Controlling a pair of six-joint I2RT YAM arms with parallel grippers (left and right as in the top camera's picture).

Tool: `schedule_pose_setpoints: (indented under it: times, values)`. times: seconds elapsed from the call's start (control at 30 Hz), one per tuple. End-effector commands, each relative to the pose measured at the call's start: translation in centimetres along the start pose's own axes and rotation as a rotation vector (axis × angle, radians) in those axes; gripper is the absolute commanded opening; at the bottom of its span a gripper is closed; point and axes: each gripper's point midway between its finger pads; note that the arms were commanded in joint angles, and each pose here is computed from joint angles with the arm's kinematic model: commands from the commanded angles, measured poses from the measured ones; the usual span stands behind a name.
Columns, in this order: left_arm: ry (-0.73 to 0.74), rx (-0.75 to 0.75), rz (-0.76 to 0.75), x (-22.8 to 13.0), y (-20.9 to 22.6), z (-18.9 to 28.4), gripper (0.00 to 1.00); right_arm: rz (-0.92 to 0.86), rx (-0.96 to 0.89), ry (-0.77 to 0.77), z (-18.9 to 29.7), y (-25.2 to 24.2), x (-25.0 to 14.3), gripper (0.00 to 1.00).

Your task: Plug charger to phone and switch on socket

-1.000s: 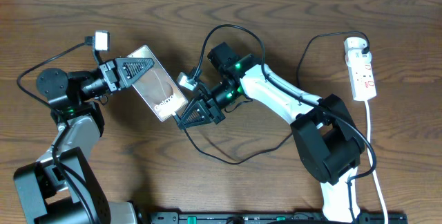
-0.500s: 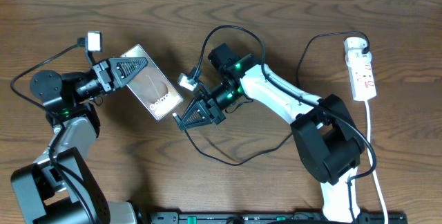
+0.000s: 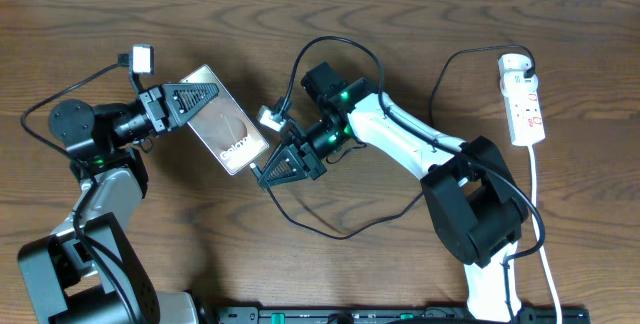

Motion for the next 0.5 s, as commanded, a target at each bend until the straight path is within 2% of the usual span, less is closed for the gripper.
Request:
schedule_pose_setpoints:
  times: [0.0,0.47]
  values:
    - [0.006,-0.004,-0.019,0.33,-0.86,-0.08,0.07,-0.008,0.021,-0.021,0.33,0.34,0.24,0.01]
    - [0.007,-0.004,-0.021,0.32,-0.86,-0.08,0.07,-0.055,0.017,-0.031,0.79,0.21,0.43,0.01]
Point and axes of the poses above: each gripper's point midway between its finger pads, its own z axis back along the fingers, its own y axis along the line the jaws close on, x = y × z, and after that the axes turned 1 degree about z, right-handed
